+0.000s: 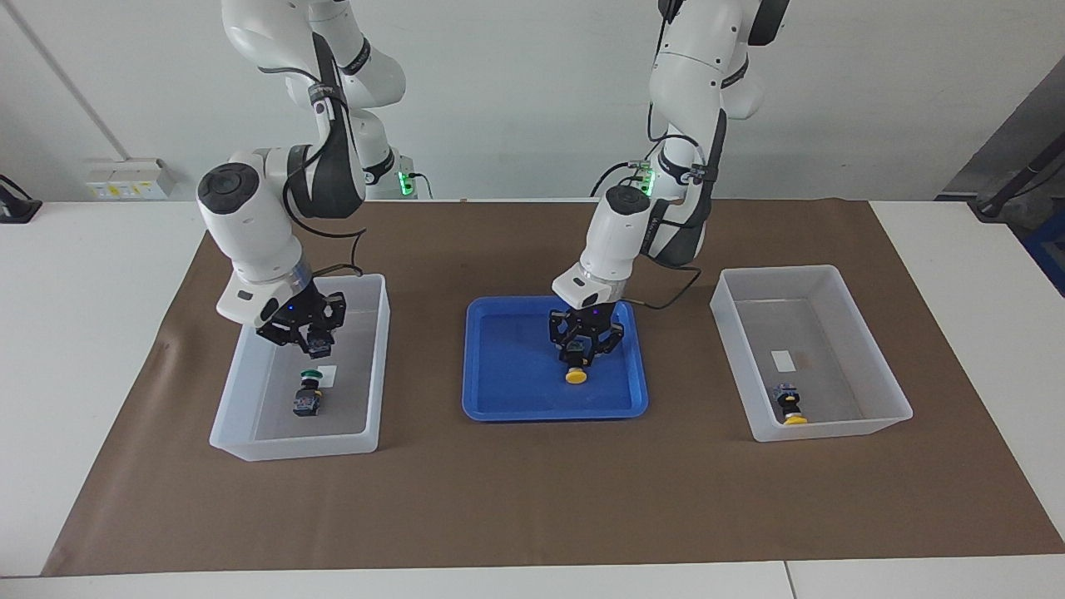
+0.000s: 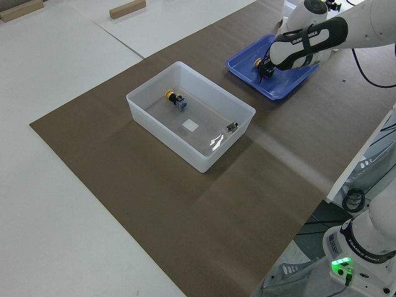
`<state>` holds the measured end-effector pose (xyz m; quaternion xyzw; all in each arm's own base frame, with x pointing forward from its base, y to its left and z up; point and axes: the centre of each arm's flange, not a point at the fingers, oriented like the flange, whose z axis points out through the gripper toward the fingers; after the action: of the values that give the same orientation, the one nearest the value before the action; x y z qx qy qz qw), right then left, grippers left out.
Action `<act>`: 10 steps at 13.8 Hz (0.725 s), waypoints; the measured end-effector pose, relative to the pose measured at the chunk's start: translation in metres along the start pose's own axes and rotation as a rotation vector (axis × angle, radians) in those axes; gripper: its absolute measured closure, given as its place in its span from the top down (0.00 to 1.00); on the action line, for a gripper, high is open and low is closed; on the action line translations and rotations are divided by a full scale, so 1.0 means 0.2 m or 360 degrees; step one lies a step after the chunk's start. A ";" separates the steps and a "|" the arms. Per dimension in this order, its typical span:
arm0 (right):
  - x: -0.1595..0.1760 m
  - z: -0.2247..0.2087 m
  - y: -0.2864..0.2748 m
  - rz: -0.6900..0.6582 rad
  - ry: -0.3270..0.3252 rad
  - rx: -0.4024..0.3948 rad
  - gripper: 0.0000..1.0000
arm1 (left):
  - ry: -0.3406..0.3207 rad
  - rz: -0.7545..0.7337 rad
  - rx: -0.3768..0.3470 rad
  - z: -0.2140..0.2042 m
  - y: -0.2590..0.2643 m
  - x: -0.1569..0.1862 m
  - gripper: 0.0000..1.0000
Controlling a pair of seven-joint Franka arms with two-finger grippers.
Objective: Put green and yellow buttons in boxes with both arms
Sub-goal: 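Place the green button in its box while the left gripper grasps yellow, then carry the yellow button into its box with the left gripper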
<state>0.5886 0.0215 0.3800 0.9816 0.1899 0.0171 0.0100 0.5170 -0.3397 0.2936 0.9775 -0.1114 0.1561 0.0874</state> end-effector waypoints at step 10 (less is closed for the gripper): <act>-0.05 0.10 -0.03 0.0280 0.0093 -0.0017 0.93 | 0.0058 -0.0193 0.0138 -0.55 -0.64 0.37 0.48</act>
<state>0.5771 0.0236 0.3587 0.9935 0.1029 0.0476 0.0083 0.5852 -0.2078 0.4033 0.9823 -0.0436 0.1731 0.0562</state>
